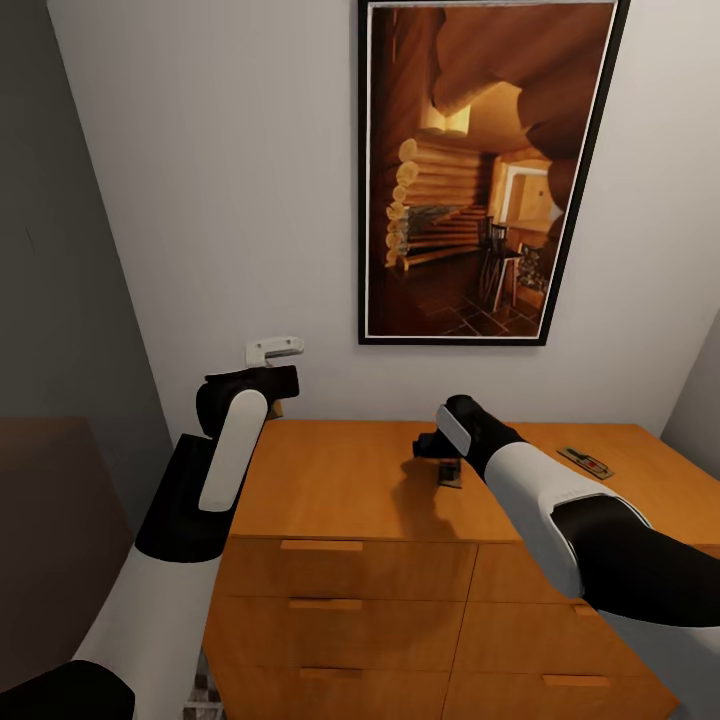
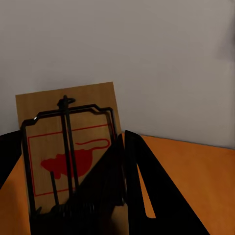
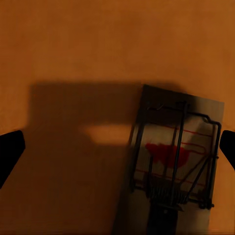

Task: Take the four mousetraps from the cabinet in the bathroom and place them on the bathroom floor. Make sure all four end up on the same floor surface, and ensure that at least two of them are either under or directly next to the same bathroom sink.

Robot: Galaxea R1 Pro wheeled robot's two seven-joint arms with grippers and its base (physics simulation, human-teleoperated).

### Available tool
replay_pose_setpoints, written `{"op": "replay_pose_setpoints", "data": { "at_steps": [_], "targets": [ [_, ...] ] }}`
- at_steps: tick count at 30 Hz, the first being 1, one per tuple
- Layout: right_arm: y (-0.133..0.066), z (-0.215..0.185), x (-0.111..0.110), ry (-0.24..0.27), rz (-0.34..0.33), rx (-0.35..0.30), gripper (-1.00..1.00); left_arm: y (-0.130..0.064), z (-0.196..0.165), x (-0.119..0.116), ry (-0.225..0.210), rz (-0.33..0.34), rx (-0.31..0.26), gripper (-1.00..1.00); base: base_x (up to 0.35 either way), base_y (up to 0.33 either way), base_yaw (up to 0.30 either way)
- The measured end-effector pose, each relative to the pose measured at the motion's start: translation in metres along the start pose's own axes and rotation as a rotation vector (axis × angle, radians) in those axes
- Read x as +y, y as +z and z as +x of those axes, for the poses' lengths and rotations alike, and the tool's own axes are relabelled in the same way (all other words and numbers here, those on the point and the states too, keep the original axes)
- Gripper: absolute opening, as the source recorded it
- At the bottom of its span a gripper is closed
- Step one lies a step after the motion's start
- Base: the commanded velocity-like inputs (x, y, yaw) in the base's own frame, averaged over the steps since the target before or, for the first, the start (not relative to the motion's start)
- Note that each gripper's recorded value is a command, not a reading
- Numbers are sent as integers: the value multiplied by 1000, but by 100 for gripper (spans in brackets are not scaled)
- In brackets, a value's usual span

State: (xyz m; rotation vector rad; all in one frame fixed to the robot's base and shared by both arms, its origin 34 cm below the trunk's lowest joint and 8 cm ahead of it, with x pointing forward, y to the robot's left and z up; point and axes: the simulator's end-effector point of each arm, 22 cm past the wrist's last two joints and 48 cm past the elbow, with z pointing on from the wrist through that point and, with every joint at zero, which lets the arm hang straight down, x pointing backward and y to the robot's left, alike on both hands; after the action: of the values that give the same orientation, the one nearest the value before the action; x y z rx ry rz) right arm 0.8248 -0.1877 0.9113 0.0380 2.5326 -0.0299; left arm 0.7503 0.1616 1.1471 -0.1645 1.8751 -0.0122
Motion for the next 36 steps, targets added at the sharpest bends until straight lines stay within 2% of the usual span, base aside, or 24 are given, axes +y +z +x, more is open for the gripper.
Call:
{"op": "replay_pose_setpoints", "data": {
  "at_steps": [7, 36],
  "targets": [
    [-1, 4, 0, -6, -1, 19, 100, 0, 0, 0, 0, 0, 0, -100, 0, 0, 0],
    [2, 6, -12, 7, 9, 32, 100, 0, 1, 0, 0, -1, 1, -100, 0, 0, 0]
  ]
}}
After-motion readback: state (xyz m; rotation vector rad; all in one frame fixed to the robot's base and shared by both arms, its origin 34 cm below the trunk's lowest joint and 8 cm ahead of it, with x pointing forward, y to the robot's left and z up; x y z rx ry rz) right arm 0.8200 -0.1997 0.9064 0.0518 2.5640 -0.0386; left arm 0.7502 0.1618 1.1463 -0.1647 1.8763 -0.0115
